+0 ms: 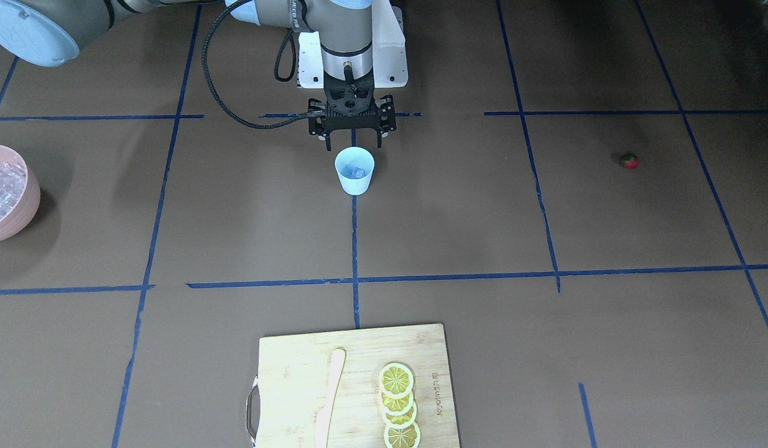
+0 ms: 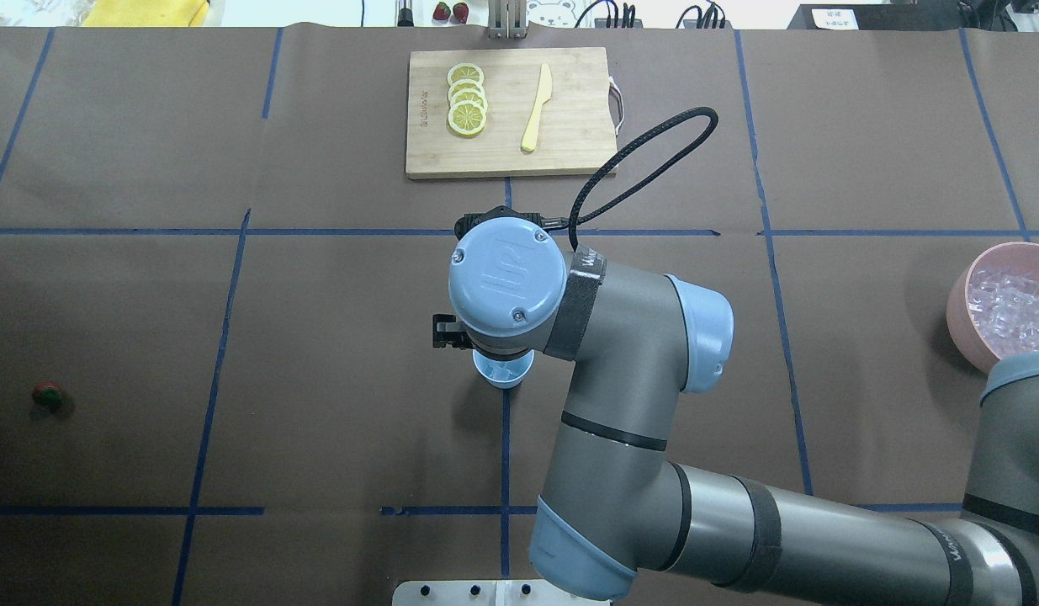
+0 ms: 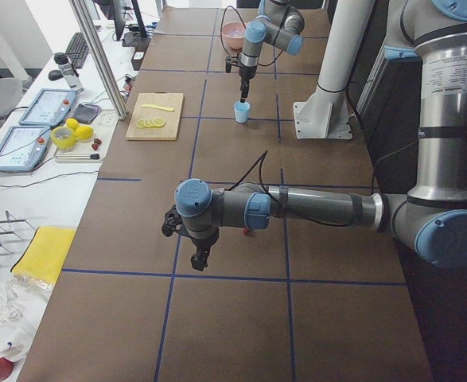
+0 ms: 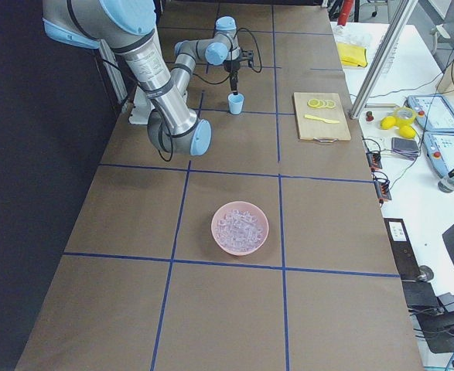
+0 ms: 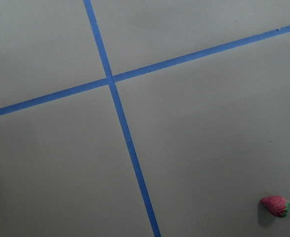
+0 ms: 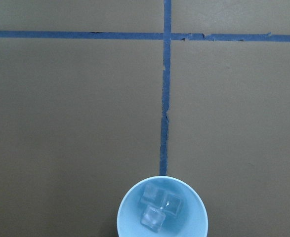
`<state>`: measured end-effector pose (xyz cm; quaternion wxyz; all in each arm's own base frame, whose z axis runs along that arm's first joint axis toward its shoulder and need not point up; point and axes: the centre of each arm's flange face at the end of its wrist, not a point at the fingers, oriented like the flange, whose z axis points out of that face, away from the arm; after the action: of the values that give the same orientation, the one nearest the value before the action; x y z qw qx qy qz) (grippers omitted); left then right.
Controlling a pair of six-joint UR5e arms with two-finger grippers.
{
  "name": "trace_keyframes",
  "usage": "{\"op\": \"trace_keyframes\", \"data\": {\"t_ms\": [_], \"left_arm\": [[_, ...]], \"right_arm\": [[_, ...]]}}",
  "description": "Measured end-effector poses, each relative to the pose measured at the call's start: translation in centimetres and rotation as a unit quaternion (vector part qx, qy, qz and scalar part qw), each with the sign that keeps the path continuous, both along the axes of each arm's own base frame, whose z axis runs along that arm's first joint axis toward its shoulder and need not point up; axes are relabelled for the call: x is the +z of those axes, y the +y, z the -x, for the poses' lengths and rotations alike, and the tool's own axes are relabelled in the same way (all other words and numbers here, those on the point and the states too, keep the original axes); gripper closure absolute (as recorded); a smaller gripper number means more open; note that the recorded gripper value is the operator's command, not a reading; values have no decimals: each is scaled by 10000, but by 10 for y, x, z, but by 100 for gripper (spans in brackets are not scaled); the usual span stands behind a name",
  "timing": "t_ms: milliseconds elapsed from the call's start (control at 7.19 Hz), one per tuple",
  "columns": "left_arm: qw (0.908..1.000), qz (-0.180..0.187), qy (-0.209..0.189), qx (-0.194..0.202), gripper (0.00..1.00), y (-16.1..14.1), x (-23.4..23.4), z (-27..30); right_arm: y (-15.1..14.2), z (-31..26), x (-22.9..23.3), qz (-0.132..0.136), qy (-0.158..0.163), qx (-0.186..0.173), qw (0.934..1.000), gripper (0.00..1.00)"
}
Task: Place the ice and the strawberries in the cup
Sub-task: 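Move the right gripper back to the pink bowl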
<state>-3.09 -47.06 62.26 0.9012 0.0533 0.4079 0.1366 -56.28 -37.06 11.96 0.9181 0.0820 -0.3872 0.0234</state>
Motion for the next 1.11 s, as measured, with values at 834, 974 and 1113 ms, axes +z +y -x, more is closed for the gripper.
{"op": "trace_keyframes", "data": {"t_ms": [834,974,1113], "left_arm": [[10000,-96,1,4,0,-5,-9,-1],[9999,-117,1,6,0,-8,-11,-2],[9999,-161,4,5,0,-15,-16,-2]], "right_arm": [[-71,-153,91,-266,105,-494,9984,1],[-88,-196,129,-461,276,-875,9947,1],[-101,-245,165,-611,402,-1166,9905,1]]}}
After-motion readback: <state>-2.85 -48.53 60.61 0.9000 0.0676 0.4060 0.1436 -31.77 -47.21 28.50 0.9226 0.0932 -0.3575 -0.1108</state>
